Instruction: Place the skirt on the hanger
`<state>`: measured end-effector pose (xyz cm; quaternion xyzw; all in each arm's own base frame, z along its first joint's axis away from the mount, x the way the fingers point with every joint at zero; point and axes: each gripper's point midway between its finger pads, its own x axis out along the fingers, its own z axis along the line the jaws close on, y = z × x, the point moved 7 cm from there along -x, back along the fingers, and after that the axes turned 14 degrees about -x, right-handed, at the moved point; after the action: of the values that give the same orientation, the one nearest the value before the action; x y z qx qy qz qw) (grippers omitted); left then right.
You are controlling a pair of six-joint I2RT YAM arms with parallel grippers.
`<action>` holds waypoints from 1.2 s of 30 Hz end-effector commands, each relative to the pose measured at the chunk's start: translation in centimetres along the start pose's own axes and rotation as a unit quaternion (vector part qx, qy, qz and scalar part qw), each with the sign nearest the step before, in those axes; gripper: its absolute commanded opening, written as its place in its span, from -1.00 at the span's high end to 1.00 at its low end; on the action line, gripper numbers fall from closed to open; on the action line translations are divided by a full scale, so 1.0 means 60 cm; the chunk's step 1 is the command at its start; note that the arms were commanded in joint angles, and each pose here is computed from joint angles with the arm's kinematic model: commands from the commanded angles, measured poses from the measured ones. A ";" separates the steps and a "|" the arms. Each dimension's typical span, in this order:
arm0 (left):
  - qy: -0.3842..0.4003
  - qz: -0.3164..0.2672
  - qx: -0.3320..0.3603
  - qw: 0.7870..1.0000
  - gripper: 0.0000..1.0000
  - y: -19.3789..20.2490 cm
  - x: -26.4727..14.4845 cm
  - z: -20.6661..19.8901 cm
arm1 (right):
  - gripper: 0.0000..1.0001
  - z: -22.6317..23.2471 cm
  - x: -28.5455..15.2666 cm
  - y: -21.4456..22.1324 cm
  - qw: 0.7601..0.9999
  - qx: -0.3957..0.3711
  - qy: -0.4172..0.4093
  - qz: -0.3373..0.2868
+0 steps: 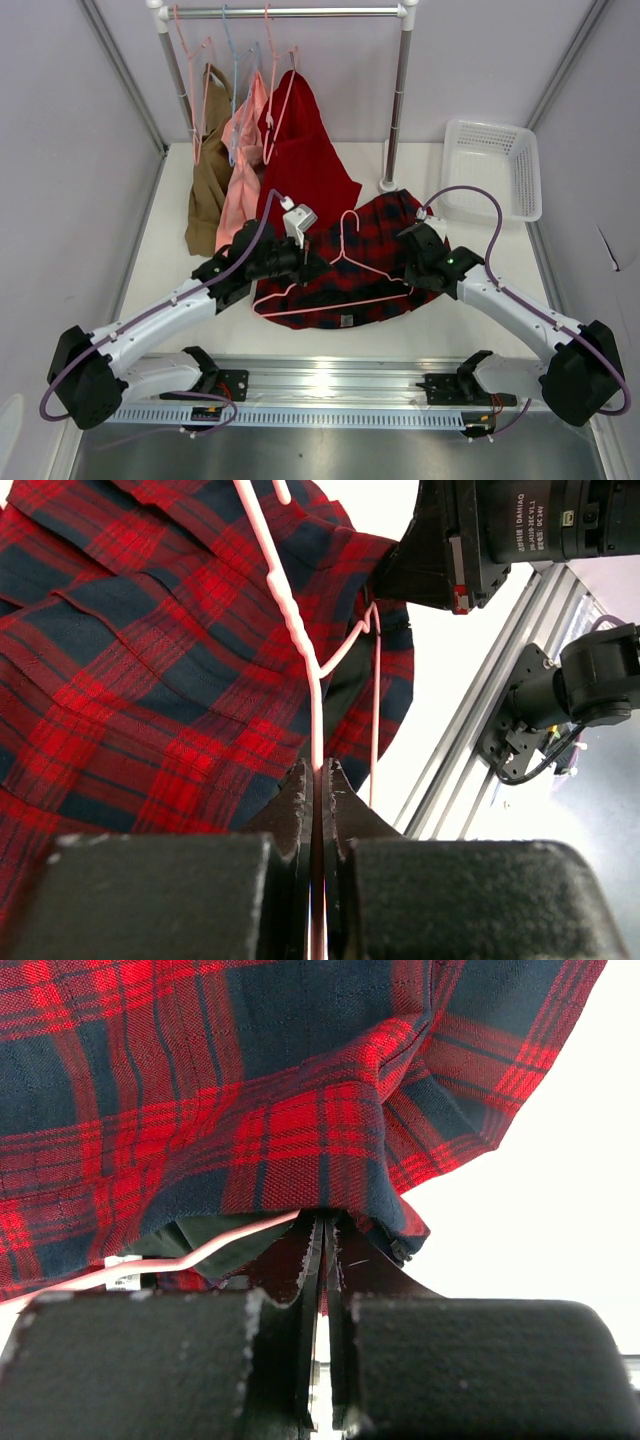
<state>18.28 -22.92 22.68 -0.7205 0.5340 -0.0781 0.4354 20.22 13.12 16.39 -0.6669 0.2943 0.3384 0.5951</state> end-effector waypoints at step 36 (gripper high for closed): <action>0.151 0.018 -0.042 0.987 1.00 0.018 0.112 0.004 | 0.71 -0.001 -0.008 0.025 1.000 -0.011 -0.006 0.007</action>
<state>20.55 -28.01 18.85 -0.7147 0.5995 -0.1239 0.3383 18.64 12.89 15.46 -0.6671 0.2994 0.3606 0.5790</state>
